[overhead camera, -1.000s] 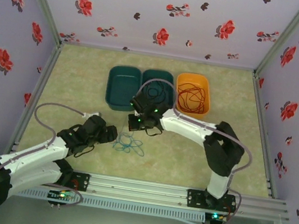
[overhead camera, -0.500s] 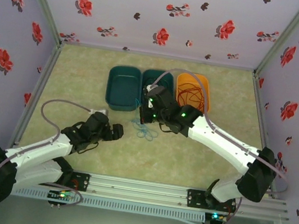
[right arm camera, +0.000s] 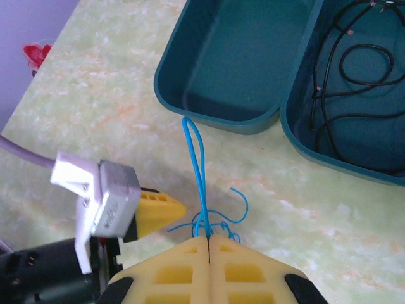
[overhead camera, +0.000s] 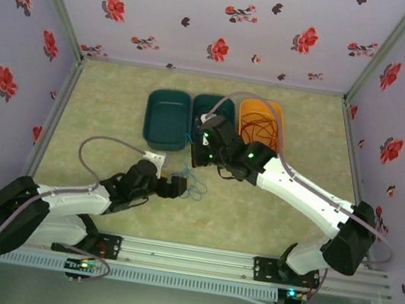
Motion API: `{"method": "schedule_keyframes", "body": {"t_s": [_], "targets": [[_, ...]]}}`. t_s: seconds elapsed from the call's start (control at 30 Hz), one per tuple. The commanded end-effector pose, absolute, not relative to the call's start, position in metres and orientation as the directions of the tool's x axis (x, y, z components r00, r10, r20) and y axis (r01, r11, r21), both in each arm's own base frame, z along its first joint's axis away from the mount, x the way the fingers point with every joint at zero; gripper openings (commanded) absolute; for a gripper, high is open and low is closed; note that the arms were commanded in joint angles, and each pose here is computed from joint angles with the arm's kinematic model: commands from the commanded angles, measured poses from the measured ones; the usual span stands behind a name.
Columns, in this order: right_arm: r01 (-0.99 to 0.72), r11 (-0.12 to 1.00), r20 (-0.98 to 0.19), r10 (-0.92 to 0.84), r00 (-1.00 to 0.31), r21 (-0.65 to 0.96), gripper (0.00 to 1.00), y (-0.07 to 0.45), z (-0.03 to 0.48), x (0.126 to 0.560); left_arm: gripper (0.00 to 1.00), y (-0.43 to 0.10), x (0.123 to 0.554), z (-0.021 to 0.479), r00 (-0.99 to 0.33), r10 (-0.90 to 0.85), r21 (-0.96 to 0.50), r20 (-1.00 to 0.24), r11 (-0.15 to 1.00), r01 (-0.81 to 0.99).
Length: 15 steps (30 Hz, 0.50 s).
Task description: Untangle the cables
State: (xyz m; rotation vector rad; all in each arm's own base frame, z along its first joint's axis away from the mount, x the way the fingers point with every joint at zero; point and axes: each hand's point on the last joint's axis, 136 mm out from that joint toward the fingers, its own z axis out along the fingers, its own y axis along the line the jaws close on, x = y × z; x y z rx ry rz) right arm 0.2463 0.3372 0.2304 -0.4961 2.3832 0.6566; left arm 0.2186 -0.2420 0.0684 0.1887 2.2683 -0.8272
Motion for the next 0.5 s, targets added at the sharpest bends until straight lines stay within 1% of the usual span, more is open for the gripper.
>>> {"method": "schedule_keyframes", "body": {"t_s": [0.0,0.2,0.33,0.47], "targets": [[-0.471,0.796,-0.679,-0.105,-0.727,0.381,0.00,0.335,0.264,0.246,0.95,-0.250,0.222,0.082,-0.658,-0.134,-0.506,-0.741,0.756,0.415],[-0.467,0.770,-0.676,-0.064,-0.734,0.435,0.00,0.339,0.273,0.241,0.95,-0.242,0.232,0.075,-0.635,-0.211,-0.515,-0.743,0.787,0.340],[-0.469,0.764,-0.677,-0.057,-0.734,0.443,0.00,0.340,0.276,0.239,0.89,-0.246,0.241,0.080,-0.614,-0.273,-0.550,-0.741,0.771,0.321],[-0.482,0.752,-0.682,-0.059,-0.729,0.450,0.00,0.343,0.281,0.237,0.86,-0.256,0.246,0.081,-0.615,-0.316,-0.595,-0.723,0.737,0.321]]}}
